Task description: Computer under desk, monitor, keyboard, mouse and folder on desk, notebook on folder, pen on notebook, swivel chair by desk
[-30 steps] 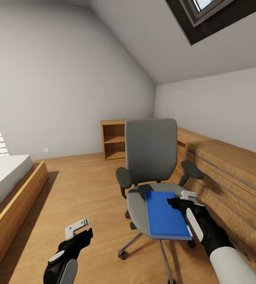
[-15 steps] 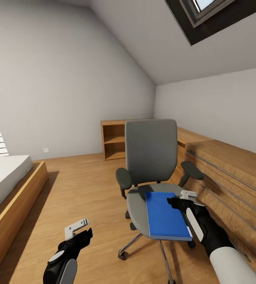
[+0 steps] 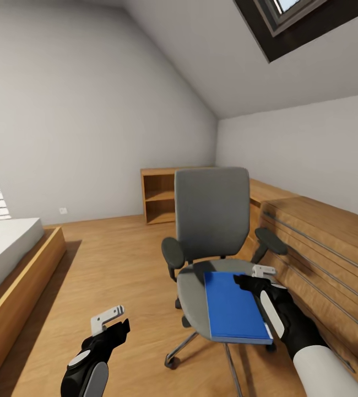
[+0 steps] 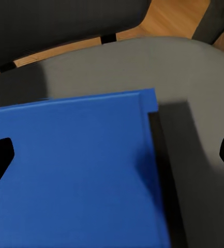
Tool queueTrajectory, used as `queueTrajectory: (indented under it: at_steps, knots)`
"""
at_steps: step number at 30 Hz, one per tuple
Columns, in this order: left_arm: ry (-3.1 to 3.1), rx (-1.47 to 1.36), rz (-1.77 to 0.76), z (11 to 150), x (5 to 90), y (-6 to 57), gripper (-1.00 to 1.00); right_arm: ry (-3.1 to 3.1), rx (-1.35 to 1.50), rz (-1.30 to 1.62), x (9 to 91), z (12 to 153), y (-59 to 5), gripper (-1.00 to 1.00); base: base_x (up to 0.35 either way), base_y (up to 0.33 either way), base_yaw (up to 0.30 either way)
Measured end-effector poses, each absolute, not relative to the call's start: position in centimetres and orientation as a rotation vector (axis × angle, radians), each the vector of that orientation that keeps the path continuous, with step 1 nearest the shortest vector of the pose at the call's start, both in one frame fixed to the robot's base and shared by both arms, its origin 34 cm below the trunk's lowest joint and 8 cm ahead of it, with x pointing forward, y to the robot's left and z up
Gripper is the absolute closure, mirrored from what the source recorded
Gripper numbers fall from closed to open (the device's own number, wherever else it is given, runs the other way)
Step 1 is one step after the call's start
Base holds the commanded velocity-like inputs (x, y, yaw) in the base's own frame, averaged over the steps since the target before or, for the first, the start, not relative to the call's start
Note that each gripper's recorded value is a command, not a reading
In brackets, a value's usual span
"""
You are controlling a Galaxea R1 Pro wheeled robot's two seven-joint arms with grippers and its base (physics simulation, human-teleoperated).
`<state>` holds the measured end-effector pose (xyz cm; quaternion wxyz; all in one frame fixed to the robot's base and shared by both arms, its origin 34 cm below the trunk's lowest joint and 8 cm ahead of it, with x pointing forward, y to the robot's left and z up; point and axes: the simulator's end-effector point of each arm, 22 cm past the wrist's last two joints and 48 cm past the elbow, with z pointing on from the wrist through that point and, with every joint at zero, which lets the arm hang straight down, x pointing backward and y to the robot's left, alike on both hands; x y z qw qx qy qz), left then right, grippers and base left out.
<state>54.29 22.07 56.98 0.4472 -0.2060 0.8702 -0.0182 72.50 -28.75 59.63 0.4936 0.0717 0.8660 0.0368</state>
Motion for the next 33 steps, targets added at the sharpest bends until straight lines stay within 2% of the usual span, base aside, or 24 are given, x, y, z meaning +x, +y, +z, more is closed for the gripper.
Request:
queueTrajectory:
  at_steps: [33]
  knots:
    - [2.153, -0.516, -0.036, 56.96, 54.27, 22.33, -1.0, 2.103, 0.168, 0.087, 72.48, 59.46, -28.63, -1.0, 0.137, 0.008, 0.0]
